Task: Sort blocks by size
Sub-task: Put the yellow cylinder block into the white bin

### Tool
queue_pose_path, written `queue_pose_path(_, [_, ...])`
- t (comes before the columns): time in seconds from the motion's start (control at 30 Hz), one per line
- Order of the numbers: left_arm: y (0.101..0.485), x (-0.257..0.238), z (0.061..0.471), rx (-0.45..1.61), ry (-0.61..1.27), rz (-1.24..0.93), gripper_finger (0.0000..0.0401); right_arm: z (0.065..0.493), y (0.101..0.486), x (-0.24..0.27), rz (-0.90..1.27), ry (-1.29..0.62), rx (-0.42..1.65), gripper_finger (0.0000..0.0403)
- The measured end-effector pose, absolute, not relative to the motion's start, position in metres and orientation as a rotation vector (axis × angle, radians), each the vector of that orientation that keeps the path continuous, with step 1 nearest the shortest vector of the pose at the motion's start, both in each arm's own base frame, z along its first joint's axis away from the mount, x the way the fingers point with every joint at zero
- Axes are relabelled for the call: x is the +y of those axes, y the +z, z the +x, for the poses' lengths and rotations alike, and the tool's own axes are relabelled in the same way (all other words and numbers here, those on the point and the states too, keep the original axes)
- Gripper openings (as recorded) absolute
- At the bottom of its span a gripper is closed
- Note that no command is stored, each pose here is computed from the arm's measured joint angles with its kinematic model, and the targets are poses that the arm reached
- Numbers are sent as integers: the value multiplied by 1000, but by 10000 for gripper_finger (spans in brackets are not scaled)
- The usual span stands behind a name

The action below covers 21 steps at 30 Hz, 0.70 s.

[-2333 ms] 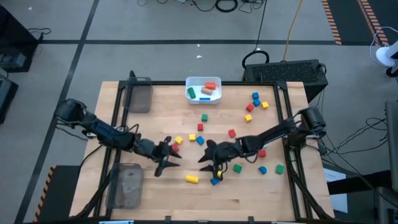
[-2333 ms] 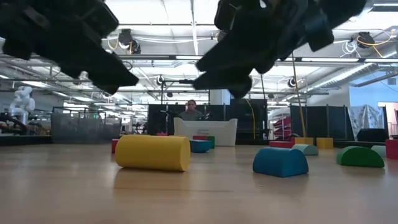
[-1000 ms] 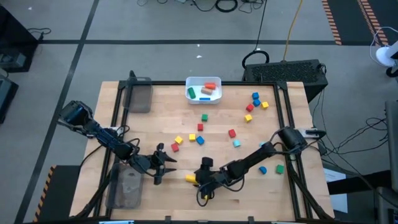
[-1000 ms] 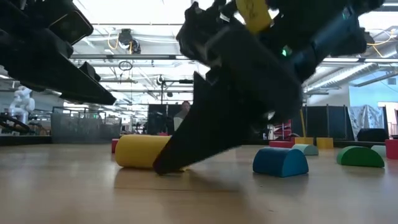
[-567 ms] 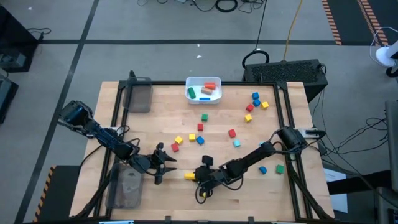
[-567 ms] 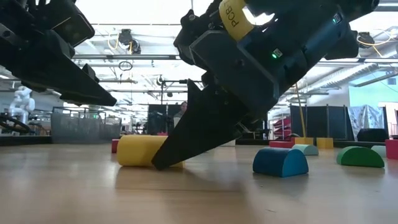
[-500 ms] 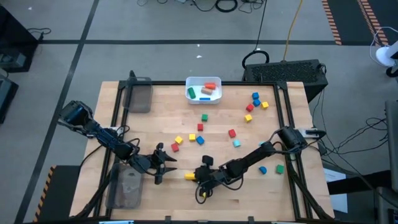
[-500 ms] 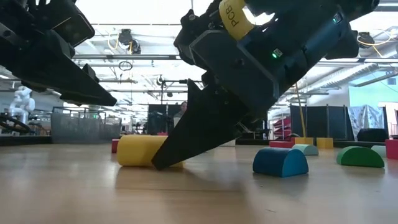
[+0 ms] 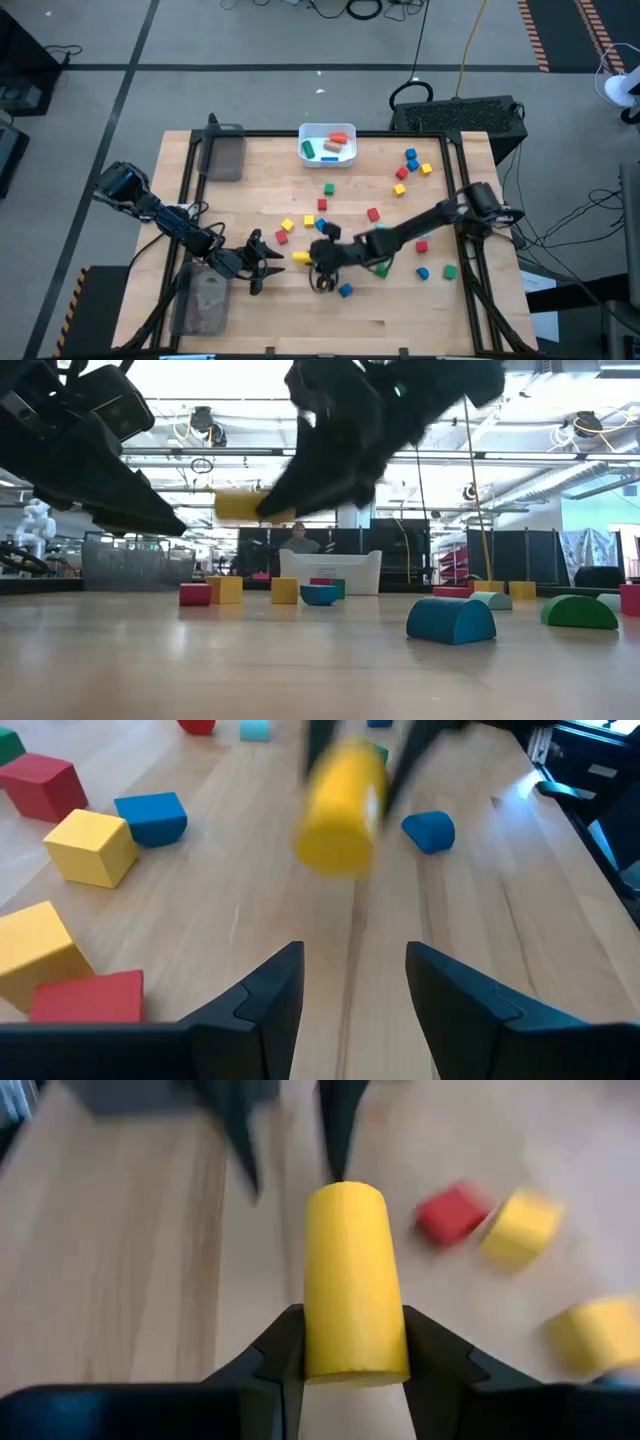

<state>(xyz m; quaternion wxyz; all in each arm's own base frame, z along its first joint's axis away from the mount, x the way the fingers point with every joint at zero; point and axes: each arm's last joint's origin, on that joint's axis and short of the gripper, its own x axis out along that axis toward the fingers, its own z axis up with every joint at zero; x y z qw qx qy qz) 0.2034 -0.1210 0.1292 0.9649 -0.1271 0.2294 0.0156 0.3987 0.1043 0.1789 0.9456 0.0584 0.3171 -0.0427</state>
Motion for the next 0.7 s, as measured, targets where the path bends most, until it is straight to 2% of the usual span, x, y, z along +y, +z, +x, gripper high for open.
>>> queue_pose_path(0.3, [130, -119, 205, 454, 51, -279, 177, 391, 233, 30, 8, -132, 581, 110])
queue_pose_path(0.7, [130, -77, 224, 441, 210, -202, 177, 376, 234, -100, 64, -198, 619, 110])
